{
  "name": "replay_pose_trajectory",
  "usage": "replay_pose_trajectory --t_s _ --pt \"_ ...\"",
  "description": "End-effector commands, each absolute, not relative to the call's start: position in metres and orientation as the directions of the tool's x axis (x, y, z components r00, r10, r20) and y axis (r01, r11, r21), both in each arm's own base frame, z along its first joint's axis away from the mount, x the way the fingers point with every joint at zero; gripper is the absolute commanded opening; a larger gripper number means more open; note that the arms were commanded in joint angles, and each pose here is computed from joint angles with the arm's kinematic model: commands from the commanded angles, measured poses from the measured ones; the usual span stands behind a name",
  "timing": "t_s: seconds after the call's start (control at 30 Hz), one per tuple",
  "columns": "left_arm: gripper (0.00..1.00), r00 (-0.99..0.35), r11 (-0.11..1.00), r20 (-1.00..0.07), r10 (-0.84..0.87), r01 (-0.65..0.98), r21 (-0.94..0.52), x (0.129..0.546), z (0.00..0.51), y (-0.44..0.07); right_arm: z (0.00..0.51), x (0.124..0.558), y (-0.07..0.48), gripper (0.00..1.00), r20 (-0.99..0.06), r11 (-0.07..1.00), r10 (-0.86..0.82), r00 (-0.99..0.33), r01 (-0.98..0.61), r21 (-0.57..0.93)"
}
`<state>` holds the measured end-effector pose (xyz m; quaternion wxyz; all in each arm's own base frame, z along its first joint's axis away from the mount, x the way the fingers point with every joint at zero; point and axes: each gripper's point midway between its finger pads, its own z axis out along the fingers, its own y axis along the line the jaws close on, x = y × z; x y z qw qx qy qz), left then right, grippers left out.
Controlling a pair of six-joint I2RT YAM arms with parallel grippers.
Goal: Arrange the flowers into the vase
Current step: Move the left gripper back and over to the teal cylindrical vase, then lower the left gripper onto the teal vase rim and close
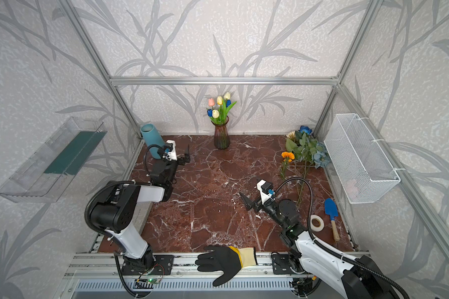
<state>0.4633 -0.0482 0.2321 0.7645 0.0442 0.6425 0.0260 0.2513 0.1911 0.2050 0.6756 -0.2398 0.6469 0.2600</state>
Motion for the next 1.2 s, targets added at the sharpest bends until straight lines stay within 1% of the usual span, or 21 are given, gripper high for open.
replay_pose_trajectory --t_s 0.0,0.17,0.4,0.47,0.57,0.73,0.87,1.17 --pt "0.99 0.183 0.986 -0.973 0.141 -0.114 0.122 0.449 0.25 -0.006 0.216 0.249 0.192 0.99 -0.996 0.748 0.048 0.08 -0.663 -0.017" --pt "1.0 0.16 0.969 -0.973 0.168 -0.209 0.133 0.441 0.254 0.044 0.221 0.245 0.187 0.99 -0.994 0.757 0.041 0.098 -0.652 -0.033" --pt "1.0 0.15 0.98 -0.98 0.133 -0.17 0.107 0.464 0.241 0.081 0.224 0.243 0.184 0.99 -0.993 0.761 0.043 0.111 -0.648 -0.039" --pt "1.0 0.147 0.981 -0.979 0.14 -0.152 0.117 0.473 0.24 0.085 0.224 0.243 0.184 0.99 -0.993 0.76 0.04 0.113 -0.649 -0.043" --pt "0.99 0.108 0.981 -0.98 0.168 -0.119 0.155 0.491 0.235 0.088 0.223 0.243 0.185 0.99 -0.993 0.76 0.038 0.11 -0.649 -0.043" --pt "1.0 0.12 0.983 -0.979 0.164 -0.102 0.152 0.508 0.235 0.102 0.222 0.243 0.186 0.99 -0.993 0.756 0.036 0.109 -0.653 -0.044" --pt "1.0 0.087 0.984 -0.982 0.169 -0.067 0.164 0.528 0.225 0.105 0.221 0.244 0.187 0.99 -0.994 0.755 0.032 0.106 -0.654 -0.045" --pt "0.99 0.11 0.993 -0.988 0.112 -0.035 0.109 0.562 0.22 0.115 0.214 0.246 0.193 0.99 -0.995 0.739 0.027 0.093 -0.673 -0.043"
